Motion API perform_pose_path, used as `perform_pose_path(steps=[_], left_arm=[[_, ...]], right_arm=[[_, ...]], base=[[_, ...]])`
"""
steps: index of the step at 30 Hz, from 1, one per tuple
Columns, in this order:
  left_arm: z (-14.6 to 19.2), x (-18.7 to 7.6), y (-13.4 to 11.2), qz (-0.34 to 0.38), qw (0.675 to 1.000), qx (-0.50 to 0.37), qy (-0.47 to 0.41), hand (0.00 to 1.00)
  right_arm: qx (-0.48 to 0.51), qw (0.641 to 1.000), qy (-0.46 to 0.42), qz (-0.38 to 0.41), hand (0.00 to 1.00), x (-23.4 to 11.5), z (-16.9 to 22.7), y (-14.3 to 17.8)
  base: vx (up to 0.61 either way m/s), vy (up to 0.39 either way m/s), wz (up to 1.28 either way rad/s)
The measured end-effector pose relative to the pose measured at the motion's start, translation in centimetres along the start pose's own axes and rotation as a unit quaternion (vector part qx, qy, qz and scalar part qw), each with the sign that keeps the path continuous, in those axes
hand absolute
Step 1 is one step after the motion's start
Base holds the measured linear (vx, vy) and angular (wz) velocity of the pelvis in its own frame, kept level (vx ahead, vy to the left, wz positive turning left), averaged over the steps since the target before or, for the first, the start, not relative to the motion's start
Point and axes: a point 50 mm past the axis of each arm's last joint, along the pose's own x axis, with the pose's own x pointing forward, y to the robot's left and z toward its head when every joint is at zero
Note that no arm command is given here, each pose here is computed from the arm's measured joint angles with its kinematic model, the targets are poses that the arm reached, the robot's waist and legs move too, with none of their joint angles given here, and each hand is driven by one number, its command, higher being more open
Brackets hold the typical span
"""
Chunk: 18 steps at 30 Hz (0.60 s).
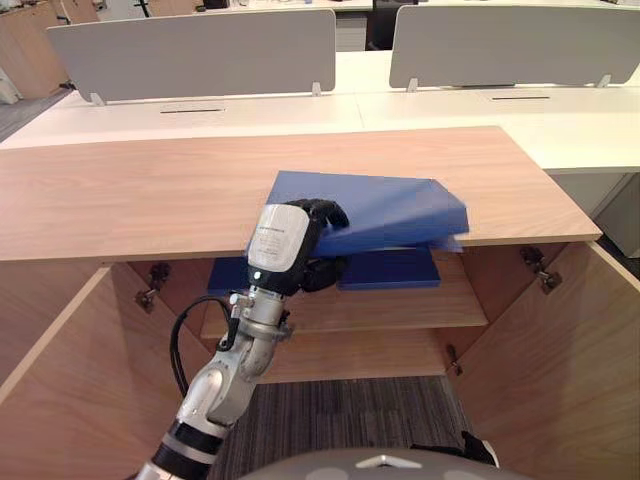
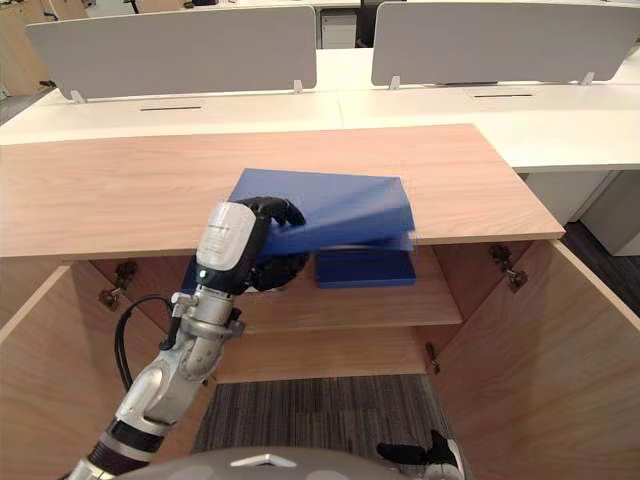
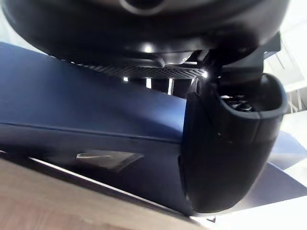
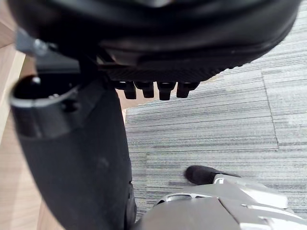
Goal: Walk over to the cabinet, pick up the folder, carry it to the office cabinet, place the folder inside the office cabinet, then close the office cabinet door
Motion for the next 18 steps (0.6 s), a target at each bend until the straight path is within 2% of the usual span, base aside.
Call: perform_pose_path(steps=[3,10,18], left_arm=[[0.3,0.3,1.1,0.027,1.000,-0.006,-0.004,0.00],[0.7,-0.6,1.9,0.063,0.995,-0.079,0.026,0.00],[2.4,-0.7,3.7,0.156,0.951,-0.259,0.064,0.00]], right_arm=[[0.001,1.000,0.000,-0.003,1.00,0.0,0.0,-0.1],[0.018,1.000,-0.010,-0.011,1.00,0.0,0.4,-0.1],[0.083,0.989,-0.118,-0.028,1.00,-1.4,4.2,0.6]], base=[[0.00,0.000,0.00],[0.00,0.001,-0.02],[0.02,0.008,-0.10]])
